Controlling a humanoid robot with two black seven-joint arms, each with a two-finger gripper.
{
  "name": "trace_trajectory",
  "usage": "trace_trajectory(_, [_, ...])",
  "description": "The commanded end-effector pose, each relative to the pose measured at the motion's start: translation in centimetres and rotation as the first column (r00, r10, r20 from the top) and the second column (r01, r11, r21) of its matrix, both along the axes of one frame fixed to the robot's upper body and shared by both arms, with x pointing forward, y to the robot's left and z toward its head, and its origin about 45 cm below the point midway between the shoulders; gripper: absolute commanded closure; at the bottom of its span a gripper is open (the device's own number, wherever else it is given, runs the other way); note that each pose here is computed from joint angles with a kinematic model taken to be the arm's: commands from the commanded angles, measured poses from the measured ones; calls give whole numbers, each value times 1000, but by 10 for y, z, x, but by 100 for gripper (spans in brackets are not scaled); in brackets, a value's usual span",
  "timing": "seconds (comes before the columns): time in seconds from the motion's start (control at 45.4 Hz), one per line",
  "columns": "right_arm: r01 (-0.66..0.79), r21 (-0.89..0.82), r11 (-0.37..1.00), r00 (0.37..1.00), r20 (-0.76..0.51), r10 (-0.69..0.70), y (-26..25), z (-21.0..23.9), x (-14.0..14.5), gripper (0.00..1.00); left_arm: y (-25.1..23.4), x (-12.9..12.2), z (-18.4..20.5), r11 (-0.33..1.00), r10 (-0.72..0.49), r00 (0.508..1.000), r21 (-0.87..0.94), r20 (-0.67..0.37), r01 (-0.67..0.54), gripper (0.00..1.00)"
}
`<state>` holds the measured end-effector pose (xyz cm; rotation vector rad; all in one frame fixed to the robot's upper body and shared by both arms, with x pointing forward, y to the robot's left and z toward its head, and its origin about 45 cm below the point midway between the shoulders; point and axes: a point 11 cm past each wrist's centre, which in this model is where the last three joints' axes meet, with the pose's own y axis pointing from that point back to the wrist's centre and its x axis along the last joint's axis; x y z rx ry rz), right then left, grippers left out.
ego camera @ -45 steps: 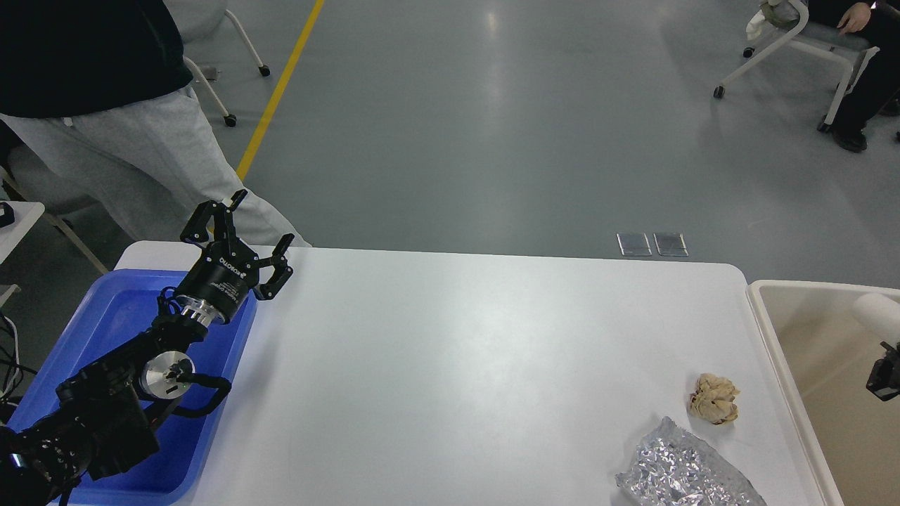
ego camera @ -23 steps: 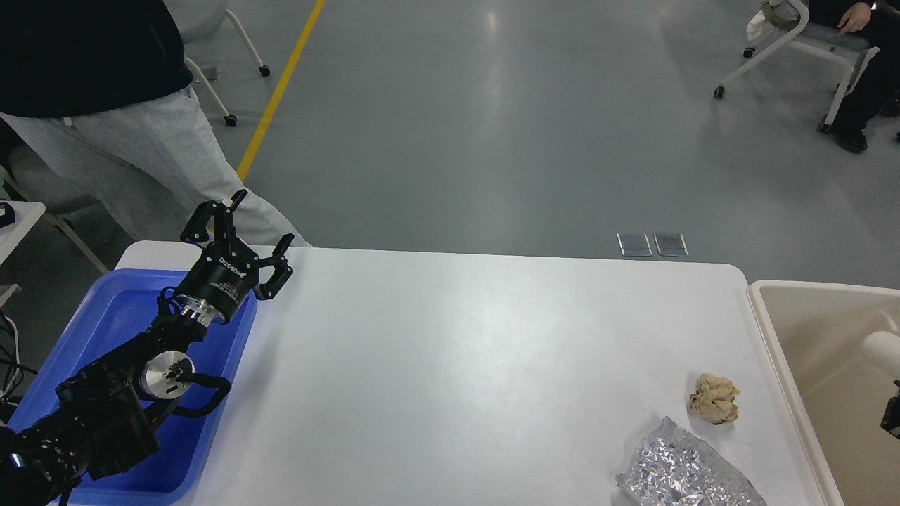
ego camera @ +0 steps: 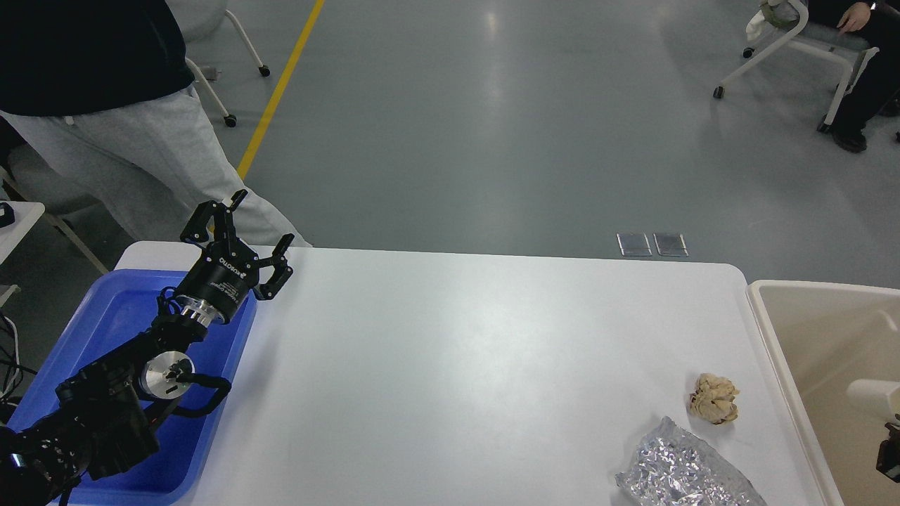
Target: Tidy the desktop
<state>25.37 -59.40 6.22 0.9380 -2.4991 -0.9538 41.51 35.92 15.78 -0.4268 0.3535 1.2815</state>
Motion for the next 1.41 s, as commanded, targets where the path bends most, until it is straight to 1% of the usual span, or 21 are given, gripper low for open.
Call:
trace_trajectory(0.0, [-29,10,1000,1000,-12,29,8,-6,0,1,0,0,0,1000,0,1000,0,0,0,0])
trace_trajectory(0.154, [-63,11,998,998,-1,63,14,-3,12,0,0,0,0,1000,0,1000,0,0,0,0])
trace_trajectory(0.242, [-100,29,995,995,28,99,26,3,31,0,0,0,0,1000,0,1000,0,0,0,0])
trace_trajectory(0.353, [-111,39,993,991,75,108,32,14,50,1,0,0,0,1000,0,1000,0,0,0,0])
trace_trajectory(0.507, [-162,41,986,975,158,154,43,41,86,0,0,0,0,1000,0,1000,0,0,0,0])
trace_trajectory(0.639, [-240,6,971,945,229,232,43,84,116,0,0,0,0,1000,0,1000,0,0,0,0])
trace_trajectory(0.749, [-310,-11,951,905,302,299,48,124,136,0,0,0,0,1000,0,1000,0,0,0,0])
trace_trajectory(0.815, [-369,-10,929,865,361,348,58,146,149,0,0,0,0,1000,0,1000,0,0,0,0])
trace_trajectory(0.903, [-448,20,894,807,440,394,83,161,163,0,0,0,0,1000,0,1000,0,0,0,0])
trace_trajectory(1.058, [-541,48,839,706,569,422,115,188,178,0,0,0,0,1000,0,1000,0,0,0,0])
trace_trajectory(1.168, [-610,62,790,635,634,441,138,198,185,0,0,0,0,1000,0,1000,0,0,0,0])
trace_trajectory(1.256, [-657,98,748,585,693,422,170,199,196,0,0,0,0,1000,0,1000,0,0,0,0])
trace_trajectory(1.388, [-703,171,691,541,760,362,225,191,211,0,0,0,0,1000,1,1000,1,0,-1,0])
